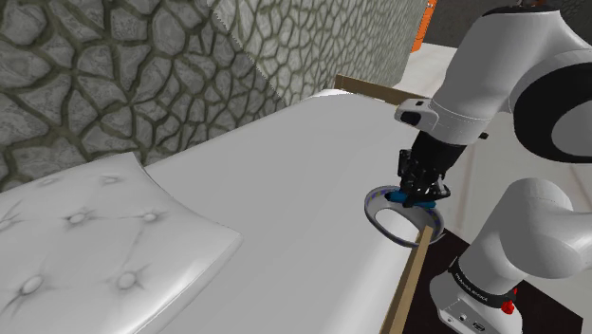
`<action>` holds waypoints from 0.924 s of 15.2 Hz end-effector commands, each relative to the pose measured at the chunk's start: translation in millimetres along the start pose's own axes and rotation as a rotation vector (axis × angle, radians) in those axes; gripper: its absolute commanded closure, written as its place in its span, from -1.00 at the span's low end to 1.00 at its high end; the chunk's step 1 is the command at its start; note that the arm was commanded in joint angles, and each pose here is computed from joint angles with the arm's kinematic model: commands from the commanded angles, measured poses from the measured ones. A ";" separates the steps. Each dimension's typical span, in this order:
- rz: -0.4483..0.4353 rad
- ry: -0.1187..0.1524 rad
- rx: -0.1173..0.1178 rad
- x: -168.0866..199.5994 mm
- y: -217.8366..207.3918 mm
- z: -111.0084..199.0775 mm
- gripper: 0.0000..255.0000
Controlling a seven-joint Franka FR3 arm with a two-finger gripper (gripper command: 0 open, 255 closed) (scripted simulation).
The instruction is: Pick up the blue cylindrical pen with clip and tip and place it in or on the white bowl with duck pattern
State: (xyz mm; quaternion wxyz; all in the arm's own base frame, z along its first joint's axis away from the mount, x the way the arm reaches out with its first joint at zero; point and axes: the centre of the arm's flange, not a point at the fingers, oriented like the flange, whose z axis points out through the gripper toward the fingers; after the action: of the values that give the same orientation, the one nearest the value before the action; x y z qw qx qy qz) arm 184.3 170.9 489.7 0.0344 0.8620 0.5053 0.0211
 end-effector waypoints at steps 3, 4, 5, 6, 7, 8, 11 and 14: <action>0.000 0.000 0.000 -1.4 -1.8 21.3 1.00; 0.000 0.000 0.000 -1.4 -2.5 30.6 1.00; 0.000 0.000 0.000 -1.4 -2.5 30.6 1.00; 0.000 0.000 0.000 -1.4 -2.5 30.6 1.00; 0.000 0.000 0.000 -1.4 -2.5 30.6 1.00; 0.000 0.000 0.000 -1.4 -2.5 30.6 1.00; 0.000 0.000 0.000 -1.4 -2.5 30.6 1.00; 0.000 0.000 0.000 -1.4 -2.5 30.6 -1.00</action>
State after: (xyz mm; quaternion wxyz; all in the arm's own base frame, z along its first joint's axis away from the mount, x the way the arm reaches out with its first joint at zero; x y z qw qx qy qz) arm 183.6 169.7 459.0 0.0343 0.8620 0.5052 0.0213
